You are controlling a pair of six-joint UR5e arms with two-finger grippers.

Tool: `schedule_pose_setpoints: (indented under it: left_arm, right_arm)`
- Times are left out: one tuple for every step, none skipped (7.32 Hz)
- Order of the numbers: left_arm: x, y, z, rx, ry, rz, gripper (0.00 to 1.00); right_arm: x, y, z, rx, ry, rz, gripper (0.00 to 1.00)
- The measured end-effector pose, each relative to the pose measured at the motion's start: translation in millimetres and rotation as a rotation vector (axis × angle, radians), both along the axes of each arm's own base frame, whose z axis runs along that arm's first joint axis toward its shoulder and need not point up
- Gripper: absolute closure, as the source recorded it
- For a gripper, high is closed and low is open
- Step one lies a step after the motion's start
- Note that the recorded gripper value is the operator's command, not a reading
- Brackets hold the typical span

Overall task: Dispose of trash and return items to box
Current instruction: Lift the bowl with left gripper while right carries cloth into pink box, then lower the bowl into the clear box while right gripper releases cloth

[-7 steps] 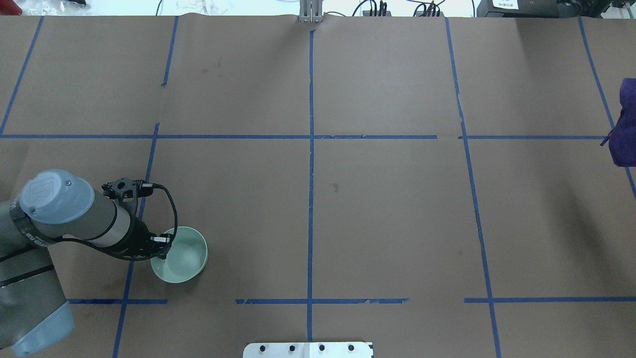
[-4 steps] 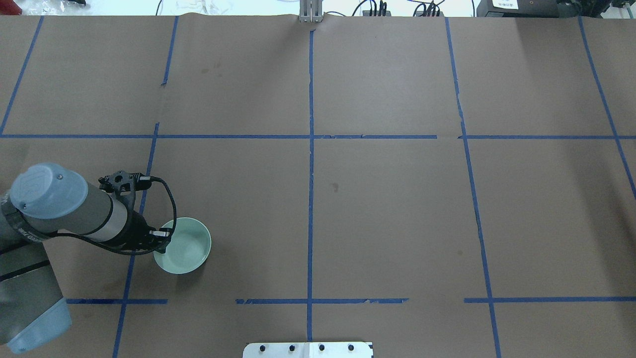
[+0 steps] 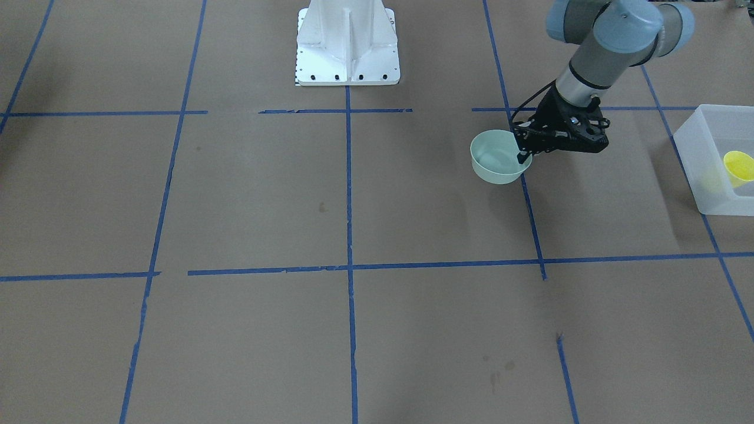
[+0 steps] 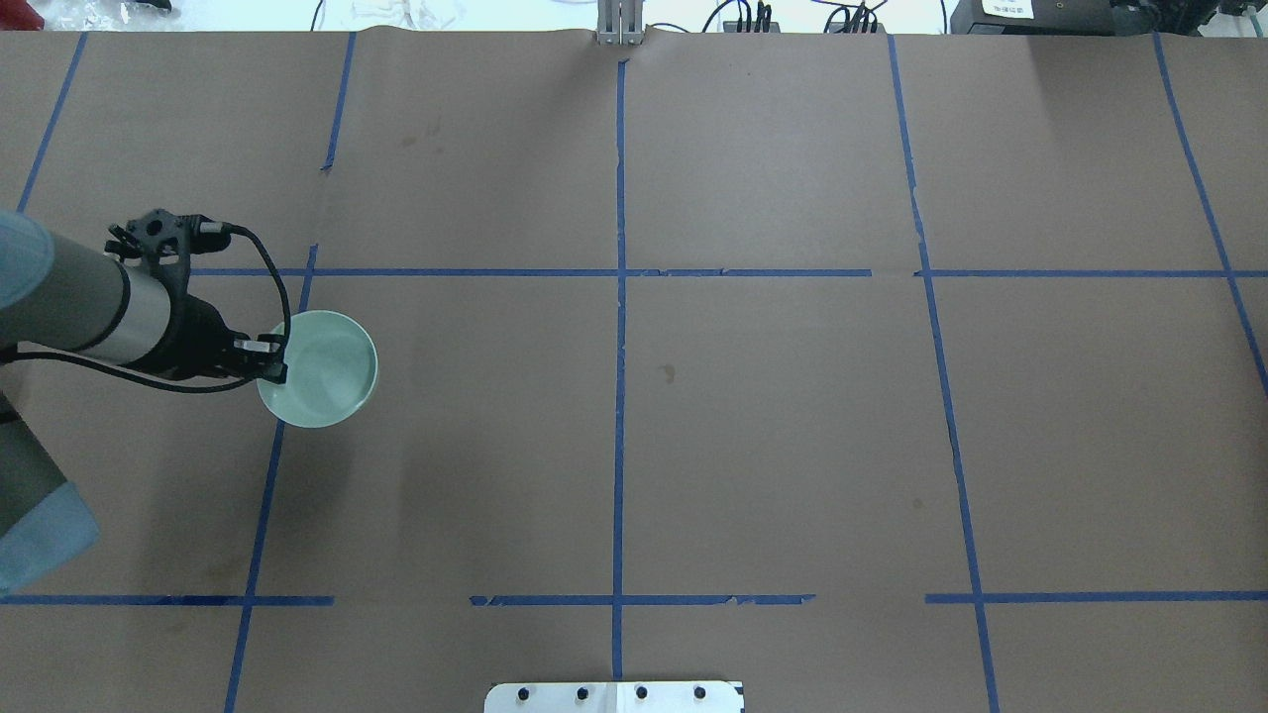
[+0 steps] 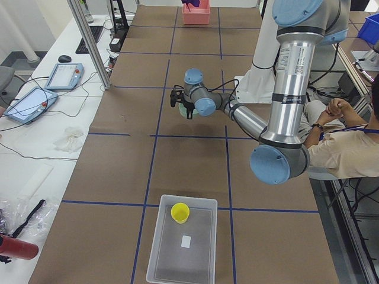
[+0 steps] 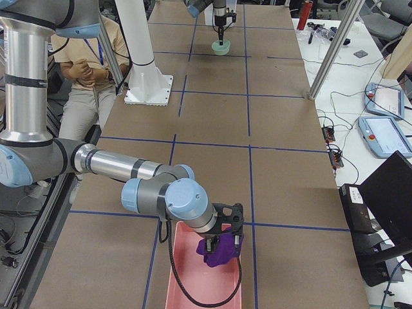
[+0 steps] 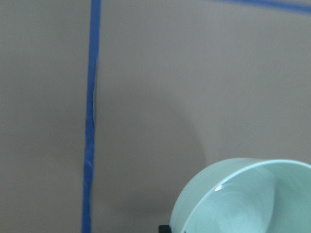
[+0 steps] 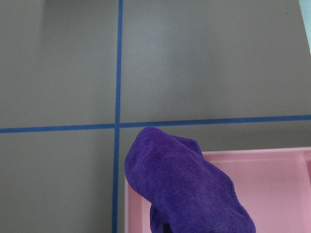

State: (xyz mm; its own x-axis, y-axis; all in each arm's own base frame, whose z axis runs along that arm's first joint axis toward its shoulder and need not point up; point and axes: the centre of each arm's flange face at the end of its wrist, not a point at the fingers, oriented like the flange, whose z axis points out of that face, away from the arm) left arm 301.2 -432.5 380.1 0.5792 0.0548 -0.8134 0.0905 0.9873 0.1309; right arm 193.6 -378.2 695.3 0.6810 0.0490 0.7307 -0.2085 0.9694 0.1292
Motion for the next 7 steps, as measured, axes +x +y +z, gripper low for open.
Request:
schedule_pose_setpoints:
  left_arm:
    - [-34,-21,3,0.086,-0.025,-0.007,1.0]
    - [-73,-39,12,0.167,-0.061,-0.003,1.0]
    - [-121,-49,32,0.236,-0.109,0.019,1.0]
    - [-178,-55,67,0.291,-0.167,0.052,1.0]
    - [-245,-61,120,0.332,-0.229,0.091,1.0]
    - [-314,-65,186,0.348,-0.277,0.13,1.0]
    - [-372,-59,250,0.347,-0.308,0.16,1.0]
  right_arm:
    - [-2,24,22,-0.019,0.007,-0.015,1.0]
    - [-5,42,39,-0.036,0.018,-0.031,0.41]
    - [-6,50,50,-0.052,0.027,-0.038,0.0]
    - [-6,51,57,-0.065,0.029,-0.04,0.0]
    - [-5,49,60,-0.068,0.03,-0.04,0.0]
    - [-1,38,53,-0.054,0.035,-0.039,0.0]
    - [3,23,42,-0.031,0.044,-0.039,0.0]
